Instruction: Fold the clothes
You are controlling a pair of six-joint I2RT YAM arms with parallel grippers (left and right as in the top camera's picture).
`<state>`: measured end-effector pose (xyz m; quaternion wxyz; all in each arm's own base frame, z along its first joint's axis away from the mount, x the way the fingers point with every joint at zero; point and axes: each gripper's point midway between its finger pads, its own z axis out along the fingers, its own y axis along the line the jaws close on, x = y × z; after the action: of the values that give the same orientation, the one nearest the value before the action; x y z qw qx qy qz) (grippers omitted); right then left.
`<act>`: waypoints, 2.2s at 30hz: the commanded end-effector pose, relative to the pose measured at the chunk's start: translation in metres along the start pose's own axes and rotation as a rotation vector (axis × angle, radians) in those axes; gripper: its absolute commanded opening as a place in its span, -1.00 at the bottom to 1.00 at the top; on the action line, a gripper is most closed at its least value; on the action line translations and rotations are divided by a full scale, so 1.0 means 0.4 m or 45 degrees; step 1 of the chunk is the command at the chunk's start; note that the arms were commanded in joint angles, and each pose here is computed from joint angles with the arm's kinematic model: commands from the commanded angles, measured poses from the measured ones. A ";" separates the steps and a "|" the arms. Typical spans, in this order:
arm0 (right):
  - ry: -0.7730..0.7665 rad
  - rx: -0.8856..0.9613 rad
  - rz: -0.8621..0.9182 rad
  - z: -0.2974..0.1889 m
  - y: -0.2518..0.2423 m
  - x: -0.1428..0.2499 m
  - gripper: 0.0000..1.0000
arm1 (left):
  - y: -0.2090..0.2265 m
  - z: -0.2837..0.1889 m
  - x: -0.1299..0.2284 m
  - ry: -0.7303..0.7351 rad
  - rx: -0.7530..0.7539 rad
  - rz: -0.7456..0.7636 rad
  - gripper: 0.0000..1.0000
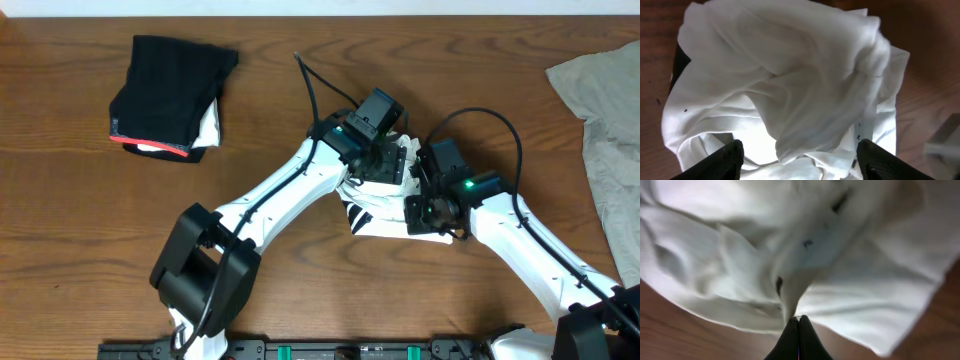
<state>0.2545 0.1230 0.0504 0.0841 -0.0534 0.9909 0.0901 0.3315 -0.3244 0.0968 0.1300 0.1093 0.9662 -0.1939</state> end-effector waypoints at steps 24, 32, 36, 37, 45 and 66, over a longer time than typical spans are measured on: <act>-0.035 -0.075 0.271 0.015 0.001 -0.005 -0.04 | 0.006 0.027 -0.019 -0.027 -0.016 0.018 0.42; -0.061 -0.146 0.338 0.051 0.006 0.003 -0.97 | 0.004 0.027 -0.022 -0.034 -0.011 0.019 -0.15; -0.071 -0.104 0.346 0.025 -0.031 0.011 -0.97 | -0.005 0.027 -0.031 -0.054 0.004 0.025 -0.63; -0.080 -0.093 0.350 0.015 -0.041 0.012 -0.97 | -0.007 0.027 -0.032 -0.056 0.009 0.025 -0.63; -0.161 -0.003 0.370 -0.063 -0.117 0.027 -0.97 | -0.051 0.021 -0.069 -0.122 0.115 -0.008 -0.78; -0.225 0.182 0.613 0.049 -0.225 0.101 -0.97 | -0.205 -0.066 -0.242 -0.443 0.487 -0.125 -0.78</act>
<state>0.2317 0.0461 0.0143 0.1442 0.1649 0.9739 0.0587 0.3899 -0.3952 0.1665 0.2589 0.0613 0.8881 -0.3749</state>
